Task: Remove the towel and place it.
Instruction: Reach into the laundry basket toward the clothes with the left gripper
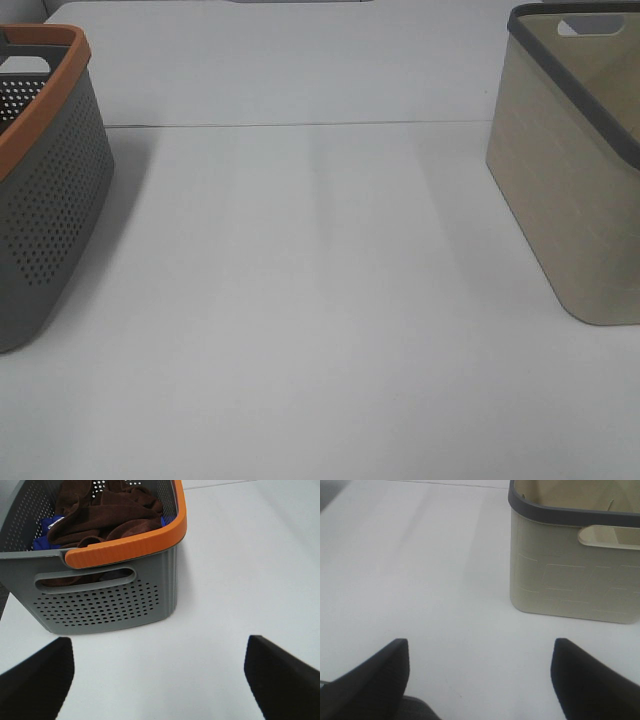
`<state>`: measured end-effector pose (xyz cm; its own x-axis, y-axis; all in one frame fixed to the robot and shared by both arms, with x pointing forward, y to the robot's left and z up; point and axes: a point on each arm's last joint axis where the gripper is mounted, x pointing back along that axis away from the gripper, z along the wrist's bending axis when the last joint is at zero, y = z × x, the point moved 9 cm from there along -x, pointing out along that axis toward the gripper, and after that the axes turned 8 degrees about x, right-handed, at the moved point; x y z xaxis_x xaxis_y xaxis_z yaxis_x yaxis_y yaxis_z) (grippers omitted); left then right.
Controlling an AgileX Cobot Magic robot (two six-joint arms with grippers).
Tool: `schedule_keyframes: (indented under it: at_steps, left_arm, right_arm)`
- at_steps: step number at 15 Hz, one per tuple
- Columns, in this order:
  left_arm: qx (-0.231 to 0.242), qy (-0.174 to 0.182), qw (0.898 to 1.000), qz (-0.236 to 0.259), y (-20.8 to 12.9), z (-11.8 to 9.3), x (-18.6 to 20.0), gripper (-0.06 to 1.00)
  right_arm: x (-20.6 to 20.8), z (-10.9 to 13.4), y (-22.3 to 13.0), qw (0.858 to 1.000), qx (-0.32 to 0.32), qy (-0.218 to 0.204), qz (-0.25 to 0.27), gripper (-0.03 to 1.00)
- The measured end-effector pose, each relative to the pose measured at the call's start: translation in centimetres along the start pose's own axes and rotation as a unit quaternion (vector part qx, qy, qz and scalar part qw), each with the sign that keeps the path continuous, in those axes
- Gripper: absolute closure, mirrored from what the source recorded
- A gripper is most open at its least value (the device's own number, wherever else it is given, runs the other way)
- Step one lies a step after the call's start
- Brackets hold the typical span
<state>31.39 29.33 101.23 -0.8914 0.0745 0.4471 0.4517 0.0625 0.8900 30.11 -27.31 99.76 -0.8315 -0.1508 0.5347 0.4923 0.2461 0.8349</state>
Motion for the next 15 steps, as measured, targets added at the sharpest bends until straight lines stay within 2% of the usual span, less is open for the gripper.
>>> schedule_keyframes:
  at_steps: [15]
  left_arm:
    - [0.000,0.000,1.000,0.000,0.00,0.00,0.00,0.07]
  right_arm:
    - [0.00,0.00,0.00,1.000,0.000,0.000,0.000,0.23]
